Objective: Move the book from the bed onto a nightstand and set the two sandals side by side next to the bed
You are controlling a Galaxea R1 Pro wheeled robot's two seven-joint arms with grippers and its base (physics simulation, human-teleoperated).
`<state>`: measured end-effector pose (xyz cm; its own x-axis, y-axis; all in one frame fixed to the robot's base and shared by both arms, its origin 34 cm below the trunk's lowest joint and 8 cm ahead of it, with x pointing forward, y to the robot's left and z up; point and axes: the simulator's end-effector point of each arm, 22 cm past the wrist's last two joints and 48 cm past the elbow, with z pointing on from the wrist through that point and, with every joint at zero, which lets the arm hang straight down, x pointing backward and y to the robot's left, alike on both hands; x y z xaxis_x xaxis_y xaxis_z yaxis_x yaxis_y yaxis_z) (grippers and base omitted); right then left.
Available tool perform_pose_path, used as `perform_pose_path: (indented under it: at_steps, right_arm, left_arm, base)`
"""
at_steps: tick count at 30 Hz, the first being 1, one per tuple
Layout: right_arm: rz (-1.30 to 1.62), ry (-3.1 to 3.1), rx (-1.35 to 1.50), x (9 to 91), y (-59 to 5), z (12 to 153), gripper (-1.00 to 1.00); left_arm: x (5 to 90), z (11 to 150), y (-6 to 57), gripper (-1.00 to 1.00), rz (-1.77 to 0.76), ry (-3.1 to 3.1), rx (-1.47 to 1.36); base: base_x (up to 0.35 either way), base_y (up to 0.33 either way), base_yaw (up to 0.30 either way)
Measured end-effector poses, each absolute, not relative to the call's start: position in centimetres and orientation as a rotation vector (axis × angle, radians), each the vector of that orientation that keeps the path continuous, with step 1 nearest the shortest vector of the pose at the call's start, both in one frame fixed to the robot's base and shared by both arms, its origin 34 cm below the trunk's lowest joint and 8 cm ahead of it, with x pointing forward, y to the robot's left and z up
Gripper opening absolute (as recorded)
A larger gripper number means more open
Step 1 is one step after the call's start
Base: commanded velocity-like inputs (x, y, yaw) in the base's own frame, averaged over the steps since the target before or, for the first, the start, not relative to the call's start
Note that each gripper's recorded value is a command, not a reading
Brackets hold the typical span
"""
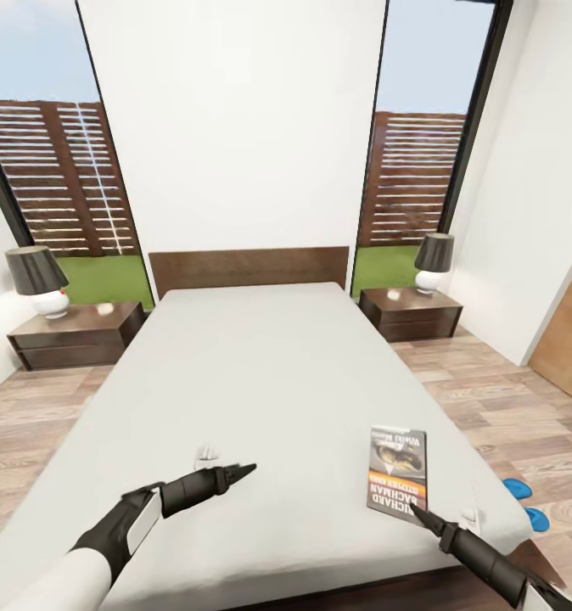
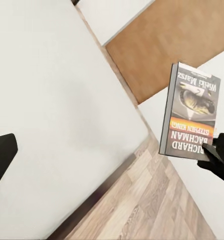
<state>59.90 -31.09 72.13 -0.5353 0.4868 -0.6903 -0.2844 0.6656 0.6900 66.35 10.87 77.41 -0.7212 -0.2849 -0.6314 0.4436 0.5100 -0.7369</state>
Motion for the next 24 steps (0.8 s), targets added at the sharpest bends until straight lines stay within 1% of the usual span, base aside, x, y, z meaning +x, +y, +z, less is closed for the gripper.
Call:
perform_pose_path:
  at_steps: [10, 24]
  right_arm:
    - [0.96, 1.903, 0.155, 59.2, -31.3, 72.9, -1.0]
    - [0.965, 1.901, 0.152, 59.1, -31.2, 74.3, -1.0]
  left_arm:
    - [63.3, 73.6, 12.1, 1.0, -1.211, 2.082, 0.063]
    - [62.8, 74.3, 12.6, 1.0, -1.196, 2.087, 0.052]
  base:
    - [0.0, 0.0, 0.0]
    - [0.0, 0.0, 0.0]
